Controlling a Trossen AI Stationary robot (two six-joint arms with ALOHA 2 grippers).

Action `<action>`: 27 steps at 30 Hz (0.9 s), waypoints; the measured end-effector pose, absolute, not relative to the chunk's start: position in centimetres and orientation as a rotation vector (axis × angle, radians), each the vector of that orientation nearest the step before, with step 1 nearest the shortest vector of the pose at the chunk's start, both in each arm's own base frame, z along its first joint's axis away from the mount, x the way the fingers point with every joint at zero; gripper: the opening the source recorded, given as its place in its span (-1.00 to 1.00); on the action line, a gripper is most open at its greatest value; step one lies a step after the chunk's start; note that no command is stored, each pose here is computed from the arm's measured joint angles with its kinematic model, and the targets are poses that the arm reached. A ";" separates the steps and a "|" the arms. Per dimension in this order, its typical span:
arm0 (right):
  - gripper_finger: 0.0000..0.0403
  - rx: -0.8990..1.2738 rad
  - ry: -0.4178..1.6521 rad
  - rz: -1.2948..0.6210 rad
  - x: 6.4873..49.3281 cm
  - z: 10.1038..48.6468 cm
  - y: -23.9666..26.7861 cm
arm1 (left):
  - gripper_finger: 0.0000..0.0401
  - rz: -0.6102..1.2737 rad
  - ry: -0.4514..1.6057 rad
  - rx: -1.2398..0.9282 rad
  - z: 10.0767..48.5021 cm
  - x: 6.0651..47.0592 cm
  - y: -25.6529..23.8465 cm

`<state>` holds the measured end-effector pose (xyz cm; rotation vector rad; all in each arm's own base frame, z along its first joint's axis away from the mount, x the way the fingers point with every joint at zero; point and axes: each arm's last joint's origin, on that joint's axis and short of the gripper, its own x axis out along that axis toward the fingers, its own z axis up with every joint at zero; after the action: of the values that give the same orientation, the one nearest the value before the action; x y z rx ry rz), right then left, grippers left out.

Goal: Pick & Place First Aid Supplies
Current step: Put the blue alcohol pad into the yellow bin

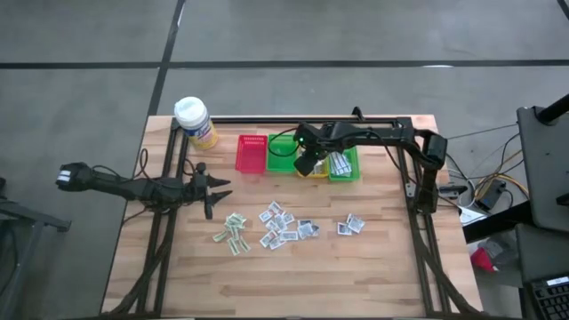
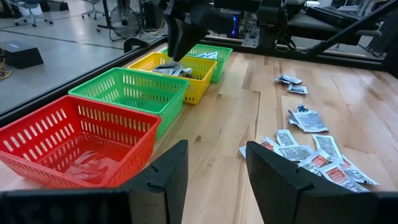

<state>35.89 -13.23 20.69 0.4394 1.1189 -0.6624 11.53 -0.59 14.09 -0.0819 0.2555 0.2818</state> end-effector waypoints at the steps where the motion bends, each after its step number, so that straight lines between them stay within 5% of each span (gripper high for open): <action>1: -0.42 0.439 1.120 -0.662 35.9 21.0 -13.2 | -0.21 0.282 0.255 -0.082 14.1 11.5 -0.6; 9: -0.31 0.423 1.126 -0.651 36.3 23.8 -13.4 | -0.21 0.282 0.255 -0.082 14.1 11.5 -0.6; 27: -0.46 0.357 1.175 -0.577 36.5 31.5 -10.7 | -0.21 0.282 0.256 -0.081 14.1 11.5 -0.6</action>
<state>36.48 -10.70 31.47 0.3574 1.1749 -0.5773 11.53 -0.59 14.09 -0.0814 0.2560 0.2818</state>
